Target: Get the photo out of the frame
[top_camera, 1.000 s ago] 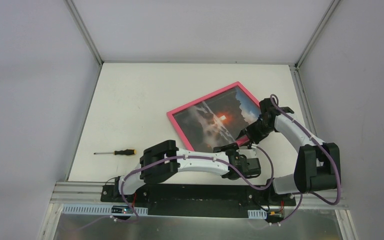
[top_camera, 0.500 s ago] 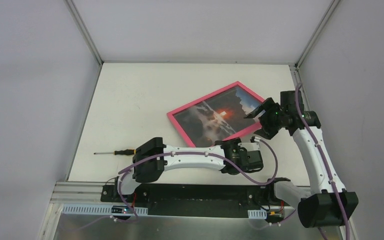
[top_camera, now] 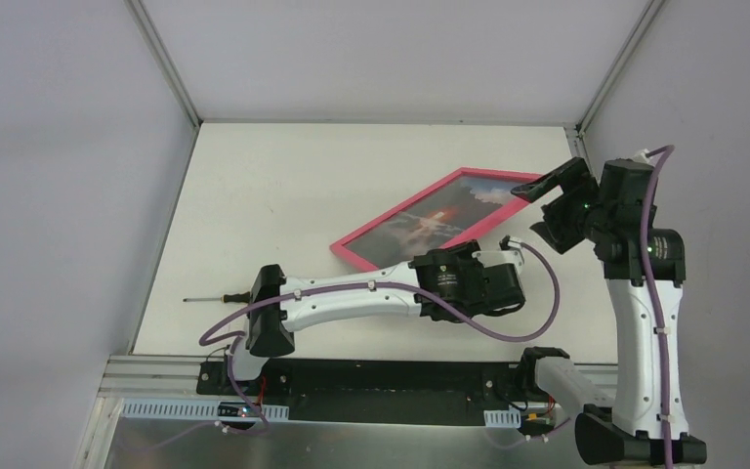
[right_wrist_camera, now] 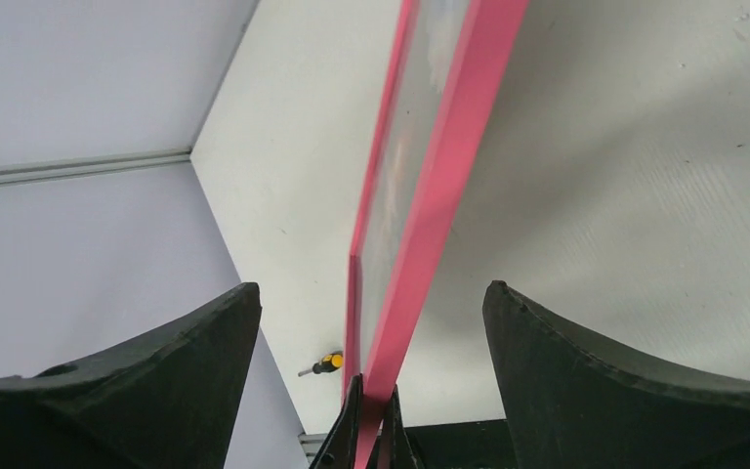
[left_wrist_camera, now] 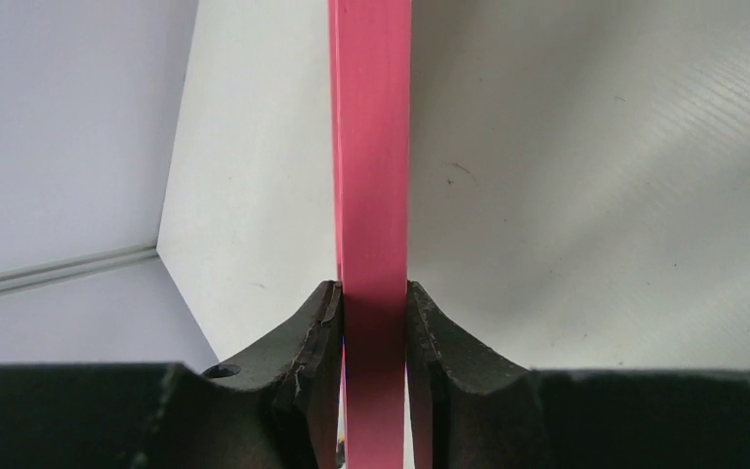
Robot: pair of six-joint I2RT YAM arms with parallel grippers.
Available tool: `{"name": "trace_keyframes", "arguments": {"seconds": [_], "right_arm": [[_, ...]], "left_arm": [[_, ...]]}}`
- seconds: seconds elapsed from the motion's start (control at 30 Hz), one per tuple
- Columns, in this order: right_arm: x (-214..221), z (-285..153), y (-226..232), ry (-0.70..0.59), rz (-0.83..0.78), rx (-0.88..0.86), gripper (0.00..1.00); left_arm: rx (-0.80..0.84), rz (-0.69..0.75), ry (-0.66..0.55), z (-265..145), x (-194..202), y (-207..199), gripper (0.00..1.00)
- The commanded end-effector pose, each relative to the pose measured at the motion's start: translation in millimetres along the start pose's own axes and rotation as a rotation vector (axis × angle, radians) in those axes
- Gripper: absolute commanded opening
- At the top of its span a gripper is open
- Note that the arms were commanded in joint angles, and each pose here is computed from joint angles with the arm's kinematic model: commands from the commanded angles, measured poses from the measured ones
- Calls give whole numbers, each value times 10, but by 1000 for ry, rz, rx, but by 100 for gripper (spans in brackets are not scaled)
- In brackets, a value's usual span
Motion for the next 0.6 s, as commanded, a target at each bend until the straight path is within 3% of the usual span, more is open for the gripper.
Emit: {"name": "trace_keyframes", "arguments": {"seconds": [0.0,0.4,0.57], "right_arm": [[10,-275,21,-24,-16,1,87],[183,-595,-233,-9,-51,56,87],[185,-548,-289,7,-72,97,87]], "left_arm": [[-78,-93,-89,-417,-26,673,1],[-76,-380,-163,-503,-15,1427,0],[-61,-609,-142,-407,186,1772,0]]}}
Point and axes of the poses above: each gripper's point midway between its finger pads, its own z axis out along the fingers, its own y axis along the line the jaws close on, x = y × z, the point moved 6 cm from there along -z, back along the fingers, and after that the axes turned 8 degrees about z, right-handed, at the moved point
